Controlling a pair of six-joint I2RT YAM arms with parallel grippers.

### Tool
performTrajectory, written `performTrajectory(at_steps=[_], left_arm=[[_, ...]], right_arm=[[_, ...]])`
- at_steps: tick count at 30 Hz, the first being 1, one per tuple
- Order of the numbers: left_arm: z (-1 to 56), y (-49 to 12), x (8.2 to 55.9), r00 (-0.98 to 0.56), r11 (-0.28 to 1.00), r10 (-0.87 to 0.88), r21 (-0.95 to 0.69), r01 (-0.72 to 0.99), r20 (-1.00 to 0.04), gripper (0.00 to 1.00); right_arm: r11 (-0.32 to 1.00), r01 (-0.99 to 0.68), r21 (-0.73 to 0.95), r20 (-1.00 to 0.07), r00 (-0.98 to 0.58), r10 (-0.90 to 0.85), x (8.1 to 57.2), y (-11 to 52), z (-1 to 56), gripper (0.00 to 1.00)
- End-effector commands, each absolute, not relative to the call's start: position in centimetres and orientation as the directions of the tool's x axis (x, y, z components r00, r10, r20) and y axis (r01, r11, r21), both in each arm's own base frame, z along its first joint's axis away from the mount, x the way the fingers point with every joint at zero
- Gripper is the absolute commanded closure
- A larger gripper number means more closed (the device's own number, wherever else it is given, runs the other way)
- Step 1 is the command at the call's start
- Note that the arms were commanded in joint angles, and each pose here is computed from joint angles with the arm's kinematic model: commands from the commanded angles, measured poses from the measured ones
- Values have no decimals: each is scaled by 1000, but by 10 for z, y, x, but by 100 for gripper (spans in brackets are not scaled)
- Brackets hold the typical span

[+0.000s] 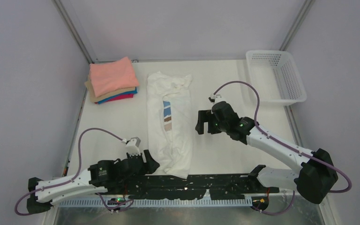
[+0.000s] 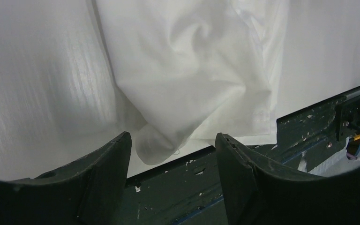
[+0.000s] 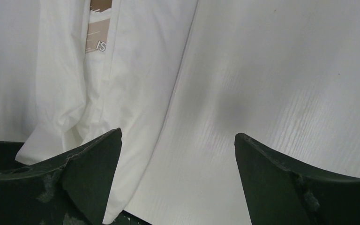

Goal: Fold and stack the t-shirts
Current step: Grab the bottom of the folded rectangular tshirt with both arms

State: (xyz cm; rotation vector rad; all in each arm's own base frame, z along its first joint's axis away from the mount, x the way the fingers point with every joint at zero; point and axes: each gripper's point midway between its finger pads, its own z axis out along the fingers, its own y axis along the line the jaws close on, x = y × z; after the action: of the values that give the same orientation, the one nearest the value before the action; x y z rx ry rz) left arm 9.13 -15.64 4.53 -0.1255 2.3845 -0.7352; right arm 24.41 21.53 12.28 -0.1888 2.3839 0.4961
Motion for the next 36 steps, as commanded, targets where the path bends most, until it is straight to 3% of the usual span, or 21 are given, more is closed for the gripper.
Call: performTrajectory(at_steps=[1, 6, 16, 18, 27, 36], left_arm=[[51, -166, 93, -789, 823, -241, -550, 142, -564, 36], [52, -165, 93, -790, 838, -210, -523, 158, -576, 59], [52, -165, 84, -816, 850, -142, -492, 190, -560, 81], [51, -159, 79, -831, 860, -136, -481, 171, -539, 87], [48, -174, 66, -877, 812, -159, -565, 145, -453, 100], [44, -174, 62, -891, 802, -189, -588, 102, -413, 100]], right_arm=[[861, -350, 368, -625, -779, -49, 215, 229, 120, 4], [832, -403, 380, -543, -826, -152, 176, 234, 104, 2], [741, -511, 436, -482, -828, -287, 114, 274, 96, 0], [733, -512, 447, -462, -834, -301, 101, 283, 90, 5], [725, -554, 409, -427, -818, -384, 55, 311, 61, 29], [752, -564, 341, -431, -805, -409, 53, 319, 33, 35]])
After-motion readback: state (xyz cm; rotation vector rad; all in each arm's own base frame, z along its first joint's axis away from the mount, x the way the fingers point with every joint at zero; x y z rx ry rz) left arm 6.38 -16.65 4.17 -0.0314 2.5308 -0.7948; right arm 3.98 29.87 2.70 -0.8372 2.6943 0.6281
